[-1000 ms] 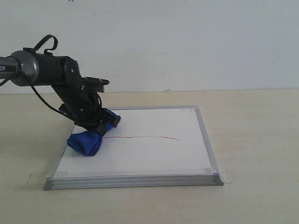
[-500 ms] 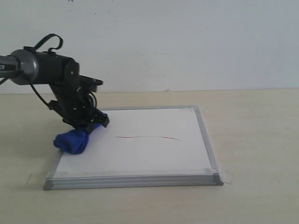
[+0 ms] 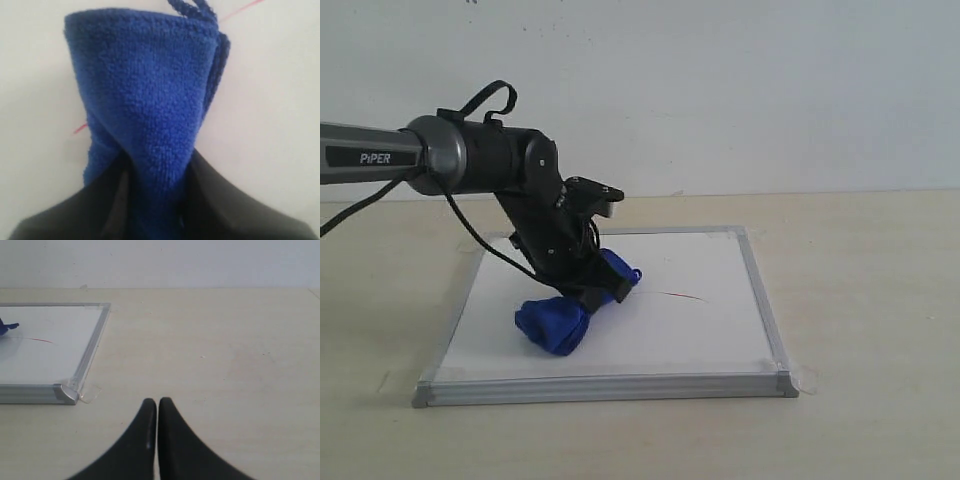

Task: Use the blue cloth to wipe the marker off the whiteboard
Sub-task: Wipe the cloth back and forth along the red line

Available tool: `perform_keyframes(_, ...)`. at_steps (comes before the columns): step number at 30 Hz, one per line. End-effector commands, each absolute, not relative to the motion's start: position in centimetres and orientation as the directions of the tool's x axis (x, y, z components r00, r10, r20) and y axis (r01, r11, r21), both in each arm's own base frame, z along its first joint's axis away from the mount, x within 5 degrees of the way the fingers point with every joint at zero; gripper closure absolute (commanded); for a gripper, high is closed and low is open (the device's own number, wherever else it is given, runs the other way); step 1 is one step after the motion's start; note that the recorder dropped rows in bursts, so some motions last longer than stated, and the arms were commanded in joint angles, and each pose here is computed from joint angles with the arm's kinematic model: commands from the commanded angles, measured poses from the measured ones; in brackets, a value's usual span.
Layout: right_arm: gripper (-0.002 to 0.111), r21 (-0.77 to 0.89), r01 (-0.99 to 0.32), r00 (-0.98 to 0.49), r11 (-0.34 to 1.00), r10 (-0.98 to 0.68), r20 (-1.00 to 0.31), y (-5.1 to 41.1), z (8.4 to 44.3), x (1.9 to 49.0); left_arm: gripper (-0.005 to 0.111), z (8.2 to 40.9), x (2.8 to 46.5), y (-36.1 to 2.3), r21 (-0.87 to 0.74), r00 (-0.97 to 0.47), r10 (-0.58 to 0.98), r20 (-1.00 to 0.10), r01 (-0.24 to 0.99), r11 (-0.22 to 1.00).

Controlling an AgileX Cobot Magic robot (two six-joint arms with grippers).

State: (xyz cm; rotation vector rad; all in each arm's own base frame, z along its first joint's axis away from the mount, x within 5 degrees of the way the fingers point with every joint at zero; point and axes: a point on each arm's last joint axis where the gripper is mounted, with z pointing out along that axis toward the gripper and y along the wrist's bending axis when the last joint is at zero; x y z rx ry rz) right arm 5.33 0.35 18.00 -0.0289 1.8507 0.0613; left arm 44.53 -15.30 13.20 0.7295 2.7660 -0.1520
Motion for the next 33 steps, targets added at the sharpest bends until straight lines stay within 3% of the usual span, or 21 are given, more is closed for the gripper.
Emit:
perform_keyframes(1, 0.107, 0.023, -0.046, -0.267, 0.999, 0.010, -0.964, 0.3, 18.1, 5.3, 0.103, 12.3, 45.0, -13.5, -0.025, -0.882, 0.389, -0.266, 0.409, 0.912)
perform_keyframes(6, 0.107, 0.023, -0.046, -0.267, 0.999, 0.010, -0.964, 0.3, 18.1, 5.3, 0.103, 12.2, 46.3, -7.7, 0.076, -0.940, 0.240, -0.242, 0.228, 0.971)
perform_keyframes(10, 0.107, 0.023, -0.046, -0.267, 0.999, 0.010, -0.964, 0.3, 18.1, 5.3, 0.103, 12.2, 46.3, -4.8, 0.056, -0.967, 0.141, -0.210, 0.132, 0.990)
perform_keyframes(13, 0.107, 0.023, -0.046, -0.267, 0.999, 0.010, -0.964, 0.3, 18.1, 5.3, 0.103, 12.1, 46.1, -5.2, 0.015, -0.972, 0.131, -0.197, 0.130, 0.991)
perform_keyframes(19, 0.107, 0.023, -0.046, -0.267, 0.999, 0.010, -0.964, 0.3, 18.1, 5.3, 0.103, 12.2, 45.0, -10.5, -0.120, -0.921, 0.337, -0.194, 0.363, 0.924)
perform_keyframes(23, 0.107, 0.023, -0.046, -0.267, 0.999, 0.010, -0.964, 0.3, 18.1, 5.3, 0.103, 12.3, 45.1, -11.7, -0.122, -0.891, 0.389, -0.236, 0.424, 0.897)
perform_keyframes(28, 0.107, 0.023, -0.046, -0.267, 0.999, 0.010, -0.964, 0.3, 18.1, 5.3, 0.103, 12.3, 46.3, -7.9, -0.043, -0.925, 0.271, -0.266, 0.292, 0.955)
perform_keyframes(33, 0.107, 0.023, -0.046, -0.267, 0.999, 0.010, -0.964, 0.3, 18.1, 5.3, 0.103, 12.2, 46.5, -3.6, 0.016, -0.964, 0.150, -0.218, 0.150, 0.989)
